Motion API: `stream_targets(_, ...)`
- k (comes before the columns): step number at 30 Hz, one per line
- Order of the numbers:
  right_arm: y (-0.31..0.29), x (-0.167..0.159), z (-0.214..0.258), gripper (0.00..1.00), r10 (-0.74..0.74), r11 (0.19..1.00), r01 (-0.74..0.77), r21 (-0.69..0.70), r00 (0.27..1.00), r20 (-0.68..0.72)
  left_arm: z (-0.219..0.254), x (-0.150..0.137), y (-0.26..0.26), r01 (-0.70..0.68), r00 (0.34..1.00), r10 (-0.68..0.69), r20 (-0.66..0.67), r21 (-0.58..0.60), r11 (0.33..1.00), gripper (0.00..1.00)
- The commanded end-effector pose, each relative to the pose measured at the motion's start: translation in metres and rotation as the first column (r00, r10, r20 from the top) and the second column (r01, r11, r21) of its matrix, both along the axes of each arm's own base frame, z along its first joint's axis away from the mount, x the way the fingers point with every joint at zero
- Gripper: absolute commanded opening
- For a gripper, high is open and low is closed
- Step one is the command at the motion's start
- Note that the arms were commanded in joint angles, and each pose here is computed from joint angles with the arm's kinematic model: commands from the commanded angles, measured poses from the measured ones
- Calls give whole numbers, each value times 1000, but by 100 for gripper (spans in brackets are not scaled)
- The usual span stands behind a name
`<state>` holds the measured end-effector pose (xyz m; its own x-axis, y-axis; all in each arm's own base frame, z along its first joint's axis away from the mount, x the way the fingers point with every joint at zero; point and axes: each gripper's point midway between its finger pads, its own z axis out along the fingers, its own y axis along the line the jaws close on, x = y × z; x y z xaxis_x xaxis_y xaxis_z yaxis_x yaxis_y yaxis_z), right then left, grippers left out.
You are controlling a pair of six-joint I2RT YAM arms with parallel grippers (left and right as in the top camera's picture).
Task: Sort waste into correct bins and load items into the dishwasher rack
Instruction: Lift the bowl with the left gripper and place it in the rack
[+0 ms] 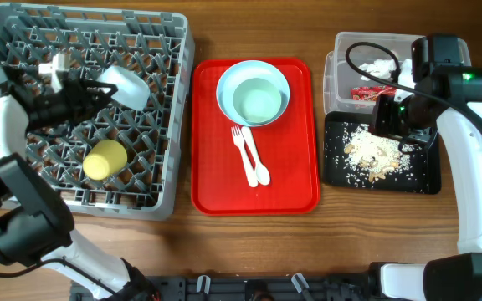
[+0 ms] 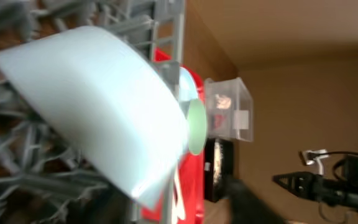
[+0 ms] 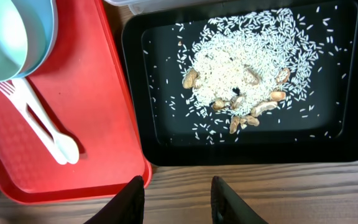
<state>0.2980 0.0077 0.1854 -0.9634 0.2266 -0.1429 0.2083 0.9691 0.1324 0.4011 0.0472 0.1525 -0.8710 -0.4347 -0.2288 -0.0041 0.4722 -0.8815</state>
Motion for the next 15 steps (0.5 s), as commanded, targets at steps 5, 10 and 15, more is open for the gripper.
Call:
stream_targets(5,0,1,12,36,12,1000,-12,-2,999,37,5,-6,26,-86,996,86,-36,6,996,100)
stream_targets(10,0,1,12,36,12,1000,-12,-2,999,36,39,-12,19,-80,996,77,45,49,996,100)
stream_targets(15,0,0,11,37,12,1000,-12,-2,999,32,68,-19,-9,-52,996,39,79,162,985,100)
